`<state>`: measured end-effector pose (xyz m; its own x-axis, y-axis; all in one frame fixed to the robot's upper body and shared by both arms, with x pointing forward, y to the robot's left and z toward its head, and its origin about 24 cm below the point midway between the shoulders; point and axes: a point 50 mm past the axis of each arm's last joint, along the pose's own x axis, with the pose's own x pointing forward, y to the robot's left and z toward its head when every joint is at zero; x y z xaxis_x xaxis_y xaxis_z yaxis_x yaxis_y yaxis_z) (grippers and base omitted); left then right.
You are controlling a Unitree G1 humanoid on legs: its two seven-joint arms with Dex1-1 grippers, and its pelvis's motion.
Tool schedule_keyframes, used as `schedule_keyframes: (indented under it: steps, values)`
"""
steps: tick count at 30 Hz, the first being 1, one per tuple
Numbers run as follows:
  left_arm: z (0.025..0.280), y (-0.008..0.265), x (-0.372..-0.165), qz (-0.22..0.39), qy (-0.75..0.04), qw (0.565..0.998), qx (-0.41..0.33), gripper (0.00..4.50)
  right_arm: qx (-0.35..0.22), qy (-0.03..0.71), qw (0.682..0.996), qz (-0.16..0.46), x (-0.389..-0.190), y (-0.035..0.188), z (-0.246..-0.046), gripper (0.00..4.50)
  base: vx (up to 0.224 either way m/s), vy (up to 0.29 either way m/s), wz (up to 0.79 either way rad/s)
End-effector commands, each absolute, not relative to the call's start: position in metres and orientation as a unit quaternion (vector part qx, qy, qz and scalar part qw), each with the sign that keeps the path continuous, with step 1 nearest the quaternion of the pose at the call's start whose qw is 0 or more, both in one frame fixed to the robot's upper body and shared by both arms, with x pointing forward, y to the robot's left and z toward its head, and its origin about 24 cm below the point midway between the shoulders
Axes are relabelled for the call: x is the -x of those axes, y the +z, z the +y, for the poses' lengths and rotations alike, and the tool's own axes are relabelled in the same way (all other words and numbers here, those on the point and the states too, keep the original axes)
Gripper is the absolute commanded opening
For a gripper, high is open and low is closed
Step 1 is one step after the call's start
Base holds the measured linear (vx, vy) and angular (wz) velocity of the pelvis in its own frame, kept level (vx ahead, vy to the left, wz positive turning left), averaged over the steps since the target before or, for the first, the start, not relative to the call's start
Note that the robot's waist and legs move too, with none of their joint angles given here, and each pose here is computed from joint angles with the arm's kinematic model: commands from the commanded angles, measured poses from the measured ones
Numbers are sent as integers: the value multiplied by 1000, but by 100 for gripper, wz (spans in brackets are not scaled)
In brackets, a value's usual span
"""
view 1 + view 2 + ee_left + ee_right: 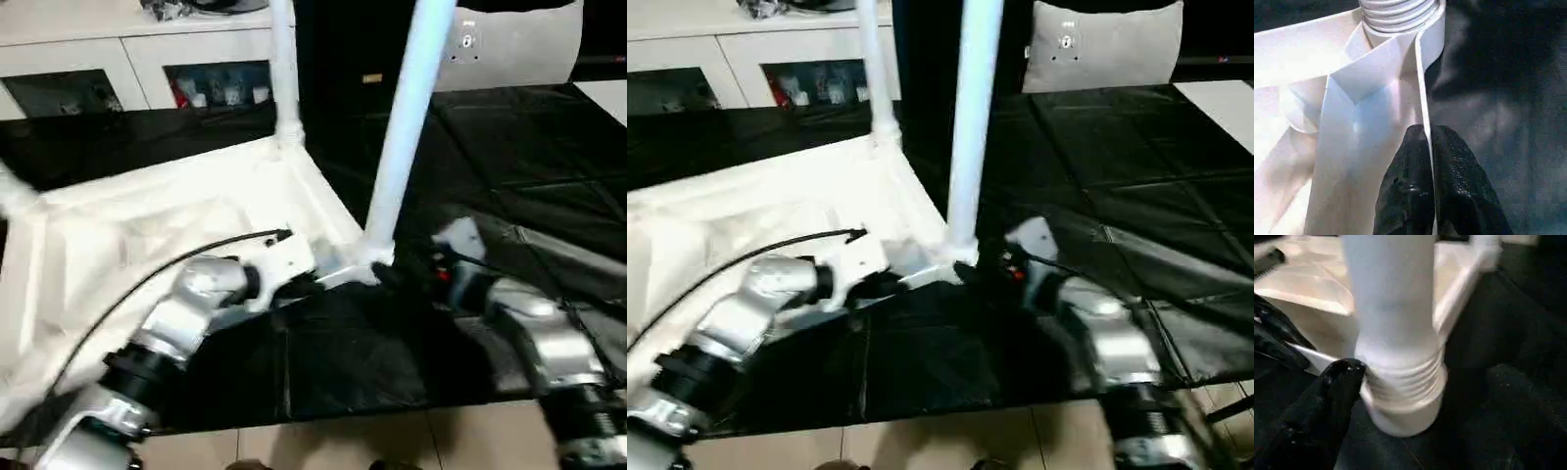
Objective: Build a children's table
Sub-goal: Rotate leg to tighten
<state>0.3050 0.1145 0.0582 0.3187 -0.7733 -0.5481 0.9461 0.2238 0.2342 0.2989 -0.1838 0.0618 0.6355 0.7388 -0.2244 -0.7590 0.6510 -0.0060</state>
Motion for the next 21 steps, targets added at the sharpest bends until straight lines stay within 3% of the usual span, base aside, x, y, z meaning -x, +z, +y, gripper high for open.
schedule_keyframes:
  steps: [1,5,9,21]
  values:
    - [113,45,-294,185,-619,705,-292,0,69,478,873,73,-295,76,-182,445,0,0,0]
    - [114,47,-293,178,-643,684,-296,0,96,515,848,86,-293,75,-183,419,0,0,0]
    - [115,51,-290,172,-679,643,-310,0,104,577,801,120,-289,72,-181,391,0,0,0]
    - [114,51,-290,167,-703,615,-316,0,94,627,758,155,-288,67,-178,282,0,0,0]
